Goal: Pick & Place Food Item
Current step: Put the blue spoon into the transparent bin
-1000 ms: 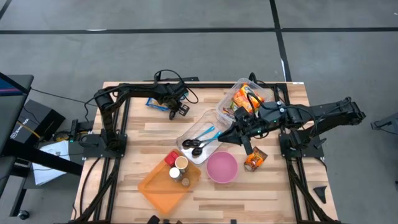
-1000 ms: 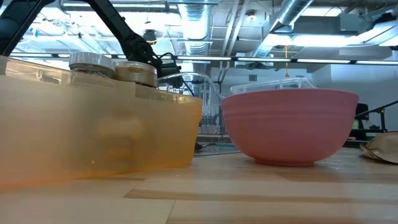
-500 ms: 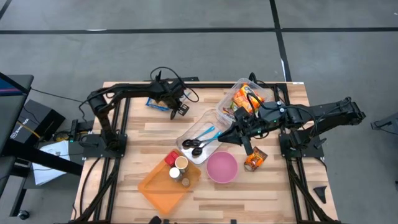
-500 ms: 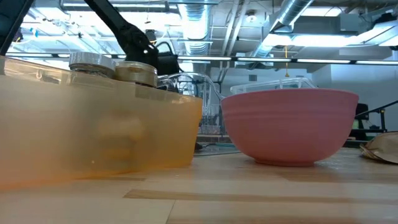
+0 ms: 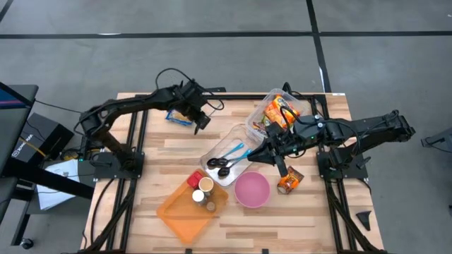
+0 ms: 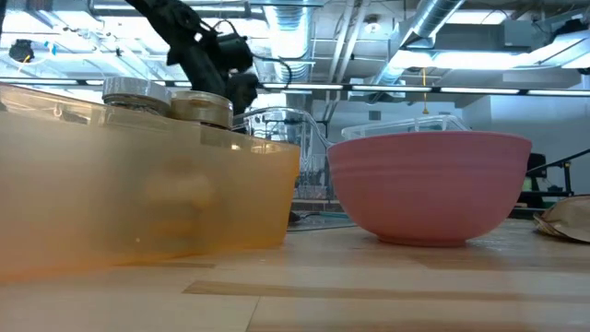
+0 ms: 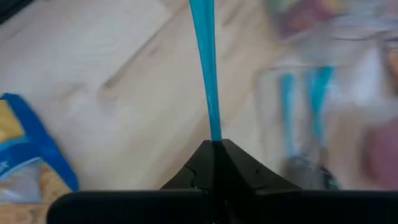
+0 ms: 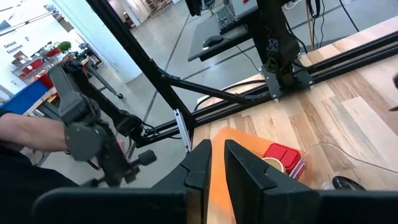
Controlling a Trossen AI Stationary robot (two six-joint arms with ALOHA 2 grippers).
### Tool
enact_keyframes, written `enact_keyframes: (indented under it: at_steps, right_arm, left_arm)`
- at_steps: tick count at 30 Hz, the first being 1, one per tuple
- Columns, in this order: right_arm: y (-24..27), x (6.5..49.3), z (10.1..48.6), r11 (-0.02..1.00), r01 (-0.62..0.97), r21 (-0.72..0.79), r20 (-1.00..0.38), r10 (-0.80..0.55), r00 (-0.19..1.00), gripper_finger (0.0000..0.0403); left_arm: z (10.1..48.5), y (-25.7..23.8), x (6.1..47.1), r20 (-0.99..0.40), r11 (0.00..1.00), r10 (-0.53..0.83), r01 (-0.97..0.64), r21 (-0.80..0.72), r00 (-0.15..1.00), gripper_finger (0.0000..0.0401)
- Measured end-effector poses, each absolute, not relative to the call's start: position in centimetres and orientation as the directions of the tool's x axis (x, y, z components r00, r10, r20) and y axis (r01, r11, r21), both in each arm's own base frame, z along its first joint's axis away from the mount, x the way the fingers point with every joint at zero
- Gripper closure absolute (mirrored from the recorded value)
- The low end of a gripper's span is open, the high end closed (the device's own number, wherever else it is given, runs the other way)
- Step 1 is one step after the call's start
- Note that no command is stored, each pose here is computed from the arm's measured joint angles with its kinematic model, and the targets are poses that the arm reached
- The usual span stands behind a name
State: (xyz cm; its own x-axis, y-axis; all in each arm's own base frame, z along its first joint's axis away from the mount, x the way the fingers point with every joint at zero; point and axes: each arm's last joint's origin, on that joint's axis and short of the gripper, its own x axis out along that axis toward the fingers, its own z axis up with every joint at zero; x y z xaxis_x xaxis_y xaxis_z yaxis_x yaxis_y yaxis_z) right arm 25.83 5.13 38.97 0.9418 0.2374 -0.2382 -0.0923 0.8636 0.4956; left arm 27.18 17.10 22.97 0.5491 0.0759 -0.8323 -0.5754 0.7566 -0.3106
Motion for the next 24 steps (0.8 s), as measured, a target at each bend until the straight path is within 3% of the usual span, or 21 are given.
enact_keyframes:
  at_steps: [14,24]
  right_arm:
    - [5.2,25.8,39.0,0.883,-0.134,0.45,-0.238,0.262,0.935,0.0361]
    - [5.2,25.8,39.0,0.893,-0.145,0.427,-0.238,0.266,0.934,0.0361]
  left_arm:
    - [27.9,14.0,25.0,-0.734,0.793,-0.042,-0.425,-0.437,0.678,0.0396]
    - [29.2,11.1,25.7,-0.613,0.783,-0.293,-0.184,-0.594,0.733,0.0396]
